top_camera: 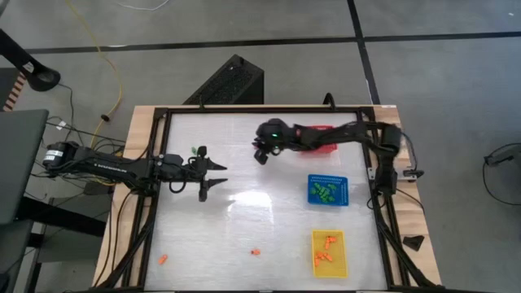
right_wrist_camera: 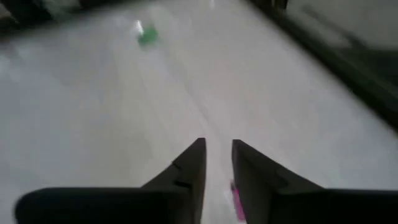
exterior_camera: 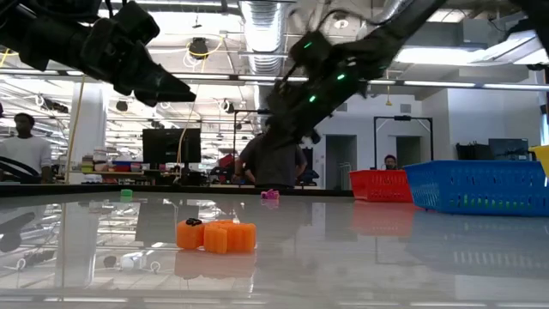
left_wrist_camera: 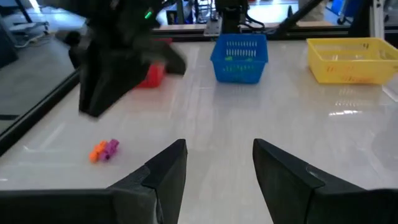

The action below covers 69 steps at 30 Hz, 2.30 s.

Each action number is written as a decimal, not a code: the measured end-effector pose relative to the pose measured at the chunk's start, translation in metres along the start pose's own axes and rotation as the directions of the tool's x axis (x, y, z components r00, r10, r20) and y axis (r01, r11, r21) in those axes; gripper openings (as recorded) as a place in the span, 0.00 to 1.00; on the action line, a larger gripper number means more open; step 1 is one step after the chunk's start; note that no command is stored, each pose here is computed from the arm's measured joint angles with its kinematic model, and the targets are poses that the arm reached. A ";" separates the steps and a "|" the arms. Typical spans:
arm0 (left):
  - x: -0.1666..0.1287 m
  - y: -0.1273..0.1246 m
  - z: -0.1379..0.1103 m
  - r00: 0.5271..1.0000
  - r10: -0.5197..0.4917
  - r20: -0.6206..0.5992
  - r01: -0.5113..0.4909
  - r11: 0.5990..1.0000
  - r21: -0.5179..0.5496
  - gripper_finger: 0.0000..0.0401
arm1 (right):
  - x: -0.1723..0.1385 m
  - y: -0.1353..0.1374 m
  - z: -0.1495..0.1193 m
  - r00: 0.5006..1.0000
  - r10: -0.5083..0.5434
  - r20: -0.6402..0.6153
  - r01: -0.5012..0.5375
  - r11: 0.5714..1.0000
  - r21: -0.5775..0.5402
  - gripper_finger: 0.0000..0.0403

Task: Sort Halloween decoration
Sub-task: Put the orange skeleton toy into the yellow basket

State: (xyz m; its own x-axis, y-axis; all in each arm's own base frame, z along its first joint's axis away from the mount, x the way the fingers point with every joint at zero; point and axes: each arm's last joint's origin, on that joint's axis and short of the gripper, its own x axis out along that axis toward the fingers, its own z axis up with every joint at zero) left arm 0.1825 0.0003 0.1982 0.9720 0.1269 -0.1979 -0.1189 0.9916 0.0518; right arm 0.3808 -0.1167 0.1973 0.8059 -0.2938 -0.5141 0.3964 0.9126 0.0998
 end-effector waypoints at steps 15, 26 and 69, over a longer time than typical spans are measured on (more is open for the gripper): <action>0.000 0.001 -0.011 0.994 -0.007 -0.110 0.000 0.998 -0.065 0.43 | 0.056 -0.029 0.002 0.961 -0.093 -0.260 0.091 0.996 -0.019 0.51; 0.000 0.000 -0.011 0.993 -0.040 -0.113 0.031 0.996 -0.081 0.43 | 0.065 -0.021 -0.011 0.936 -0.219 -0.274 0.219 0.975 -0.031 0.45; -0.002 -0.005 -0.015 0.970 -0.187 -0.157 0.172 0.980 -0.105 0.43 | -0.073 0.067 0.058 0.966 0.119 -0.229 -0.151 0.980 -0.126 0.05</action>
State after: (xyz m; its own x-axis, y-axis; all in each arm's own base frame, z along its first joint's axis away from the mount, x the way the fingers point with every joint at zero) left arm 0.1785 -0.0041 0.1832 0.9330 -0.0581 -0.3552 0.0293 0.9959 -0.0857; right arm 0.3741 -0.0503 0.2912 0.7248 -0.1099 -0.6802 0.2116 0.9750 0.0679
